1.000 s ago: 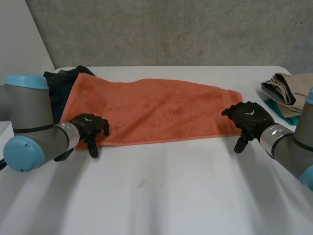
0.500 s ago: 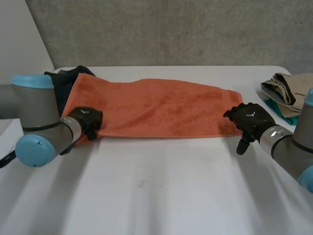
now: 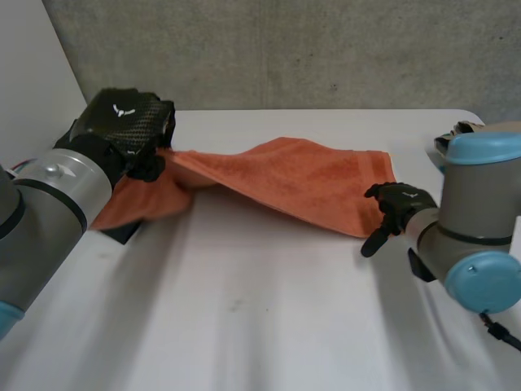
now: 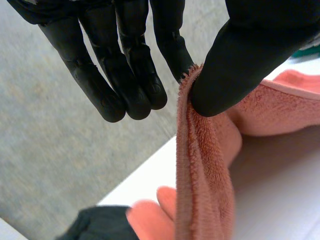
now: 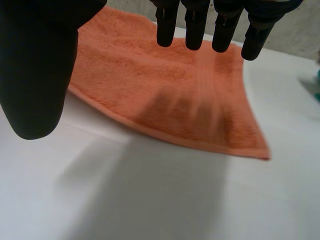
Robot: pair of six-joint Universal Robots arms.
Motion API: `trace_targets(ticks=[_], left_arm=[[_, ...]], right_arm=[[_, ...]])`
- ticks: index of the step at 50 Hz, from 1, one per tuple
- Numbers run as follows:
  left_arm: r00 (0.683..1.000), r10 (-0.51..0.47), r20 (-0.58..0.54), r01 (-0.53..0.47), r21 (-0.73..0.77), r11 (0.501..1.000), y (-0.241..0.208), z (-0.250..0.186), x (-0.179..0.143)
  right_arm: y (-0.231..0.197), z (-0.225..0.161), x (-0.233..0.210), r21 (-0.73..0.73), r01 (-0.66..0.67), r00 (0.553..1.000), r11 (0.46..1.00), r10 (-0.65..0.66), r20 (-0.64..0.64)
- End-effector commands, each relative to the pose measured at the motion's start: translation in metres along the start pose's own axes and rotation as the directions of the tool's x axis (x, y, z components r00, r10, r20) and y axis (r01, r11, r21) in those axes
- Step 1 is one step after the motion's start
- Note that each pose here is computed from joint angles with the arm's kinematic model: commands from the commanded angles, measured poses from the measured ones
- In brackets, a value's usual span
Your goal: Fold the laundry.
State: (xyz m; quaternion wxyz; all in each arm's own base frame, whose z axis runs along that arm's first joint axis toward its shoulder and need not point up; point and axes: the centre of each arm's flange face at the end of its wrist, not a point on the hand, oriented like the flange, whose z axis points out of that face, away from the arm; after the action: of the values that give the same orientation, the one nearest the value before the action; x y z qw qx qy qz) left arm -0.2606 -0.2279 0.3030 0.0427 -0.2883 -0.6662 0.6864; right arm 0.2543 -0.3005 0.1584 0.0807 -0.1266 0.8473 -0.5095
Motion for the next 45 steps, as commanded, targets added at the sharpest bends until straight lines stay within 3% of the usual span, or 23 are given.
trace_targets(ticks=[1, 8, 15, 18, 21, 24, 27, 31, 35, 39, 43, 45], left_arm=[[0.999, 0.028, 0.032, -0.031, 0.075, 0.997, -0.028, -0.013, 0.003], [0.999, 0.009, 0.054, -0.016, 0.130, 0.991, -0.049, -0.023, -0.001], [0.997, -0.010, 0.078, -0.002, 0.152, 0.988, -0.055, -0.028, -0.010], [0.994, -0.006, 0.105, -0.007, 0.129, 0.992, -0.048, -0.025, -0.017], [0.988, -0.002, 0.152, -0.012, 0.089, 0.996, -0.035, -0.016, -0.034], [0.983, -0.006, 0.183, -0.004, 0.054, 0.999, -0.024, -0.009, -0.051], [0.991, -0.012, 0.134, 0.013, -0.004, 1.000, -0.001, 0.002, -0.055], [0.999, -0.026, 0.019, 0.027, -0.079, 0.997, 0.029, 0.017, -0.040], [0.999, -0.041, -0.012, 0.038, -0.168, 0.985, 0.067, 0.041, -0.033], [0.999, -0.021, 0.024, 0.025, -0.211, 0.977, 0.104, 0.079, -0.033], [0.999, -0.010, 0.038, 0.015, -0.142, 0.990, 0.106, 0.115, -0.035], [0.998, 0.001, 0.059, 0.001, -0.036, 0.999, 0.089, 0.138, -0.038]], right_arm=[[0.015, 0.002, -0.030, 0.058, -0.103, 0.995, 0.993, 0.102, 0.024], [0.024, 0.030, -0.041, 0.160, -0.026, 0.999, 0.987, 0.032, -0.039], [0.004, 0.046, -0.010, 0.250, 0.020, 0.979, 0.968, 0.032, -0.200], [-0.014, 0.034, 0.013, 0.274, 0.016, 0.973, 0.962, 0.048, -0.226], [-0.067, 0.003, 0.045, 0.383, 0.064, 0.972, 0.922, 0.030, -0.235], [-0.107, -0.028, 0.066, 0.430, 0.203, 0.971, 0.880, -0.123, -0.206], [-0.125, -0.061, 0.066, 0.391, 0.346, 0.937, 0.853, -0.334, -0.101], [-0.130, -0.074, 0.074, 0.275, 0.350, 0.936, 0.895, -0.343, -0.074], [-0.123, -0.061, 0.085, 0.145, 0.341, 0.940, 0.929, -0.340, -0.028], [-0.109, -0.030, 0.090, 0.037, 0.439, 0.897, 0.898, -0.440, 0.024], [-0.109, -0.005, 0.081, 0.067, 0.525, 0.850, 0.848, -0.527, 0.017], [-0.127, 0.014, 0.079, 0.163, 0.555, 0.831, 0.816, -0.551, -0.071]])
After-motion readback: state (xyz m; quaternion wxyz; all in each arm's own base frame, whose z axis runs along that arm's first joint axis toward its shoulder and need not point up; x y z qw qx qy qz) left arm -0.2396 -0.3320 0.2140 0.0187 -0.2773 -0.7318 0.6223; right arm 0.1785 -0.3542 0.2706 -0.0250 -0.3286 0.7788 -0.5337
